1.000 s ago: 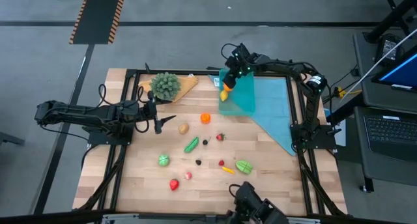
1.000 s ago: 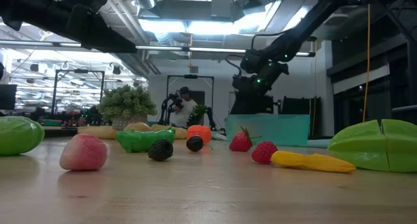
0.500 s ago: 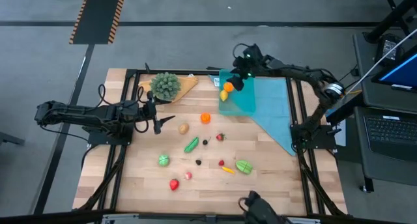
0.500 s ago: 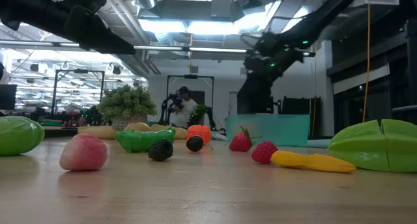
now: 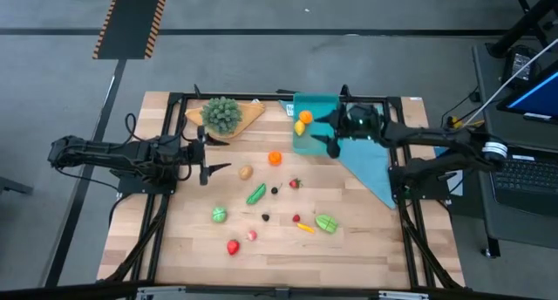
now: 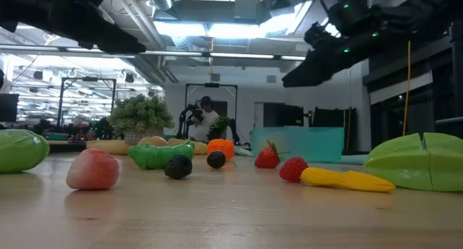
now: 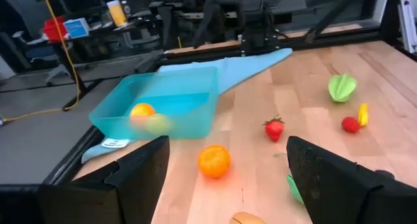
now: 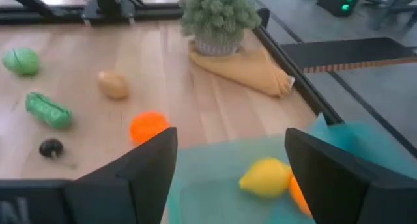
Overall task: Pick and placing Produce into tupperware
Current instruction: Put the green starfruit into the blue bin
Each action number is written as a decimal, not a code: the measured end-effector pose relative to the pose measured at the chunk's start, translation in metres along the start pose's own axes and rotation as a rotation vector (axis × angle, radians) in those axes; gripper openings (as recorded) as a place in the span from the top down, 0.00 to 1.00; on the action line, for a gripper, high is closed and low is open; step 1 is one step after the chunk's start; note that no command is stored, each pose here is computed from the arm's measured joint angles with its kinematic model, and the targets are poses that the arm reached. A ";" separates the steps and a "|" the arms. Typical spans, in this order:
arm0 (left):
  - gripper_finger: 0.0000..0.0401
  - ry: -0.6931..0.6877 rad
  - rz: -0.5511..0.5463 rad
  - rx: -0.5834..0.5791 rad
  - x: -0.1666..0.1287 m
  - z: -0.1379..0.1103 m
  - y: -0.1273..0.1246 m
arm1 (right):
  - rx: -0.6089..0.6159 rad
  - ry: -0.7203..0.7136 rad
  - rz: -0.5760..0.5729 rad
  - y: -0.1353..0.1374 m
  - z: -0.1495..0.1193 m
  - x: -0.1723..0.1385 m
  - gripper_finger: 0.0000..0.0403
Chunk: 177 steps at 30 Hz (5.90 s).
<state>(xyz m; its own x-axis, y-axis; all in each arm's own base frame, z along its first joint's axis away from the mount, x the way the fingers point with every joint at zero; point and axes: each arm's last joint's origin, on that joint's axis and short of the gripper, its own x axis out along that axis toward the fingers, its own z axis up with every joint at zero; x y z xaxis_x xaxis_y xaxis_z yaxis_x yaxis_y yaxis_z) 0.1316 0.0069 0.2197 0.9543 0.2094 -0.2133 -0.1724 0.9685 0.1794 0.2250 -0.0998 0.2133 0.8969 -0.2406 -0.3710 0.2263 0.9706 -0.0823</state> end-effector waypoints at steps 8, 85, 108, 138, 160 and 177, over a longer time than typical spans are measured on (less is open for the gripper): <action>0.25 -0.013 -0.096 0.000 -0.001 0.001 -0.006 | -0.026 -0.010 0.118 0.039 -0.002 -0.006 0.29; 0.25 0.009 -0.136 -0.119 -0.002 0.000 -0.012 | -0.023 0.774 0.054 0.251 0.009 -0.061 0.29; 0.25 0.030 -0.137 -0.133 -0.002 -0.002 -0.012 | 0.143 0.776 0.063 0.259 0.006 -0.054 0.29; 0.25 0.083 -0.139 -0.127 -0.002 -0.007 -0.012 | 0.112 0.885 0.033 0.280 -0.042 -0.002 0.29; 0.25 0.097 -0.140 -0.124 -0.002 -0.009 -0.013 | 0.048 0.842 0.075 0.267 -0.035 0.017 0.29; 0.25 0.098 -0.140 -0.124 -0.002 -0.009 -0.013 | 0.014 0.857 0.096 0.267 -0.039 0.022 0.29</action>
<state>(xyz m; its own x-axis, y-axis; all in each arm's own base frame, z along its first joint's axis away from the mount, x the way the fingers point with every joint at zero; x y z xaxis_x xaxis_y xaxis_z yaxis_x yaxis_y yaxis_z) 0.1294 -0.0046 0.2094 0.9438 0.0775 -0.3214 -0.0739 0.9970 0.0234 0.2904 0.1539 0.1468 0.3180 -0.0614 -0.9461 0.1740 0.9847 -0.0054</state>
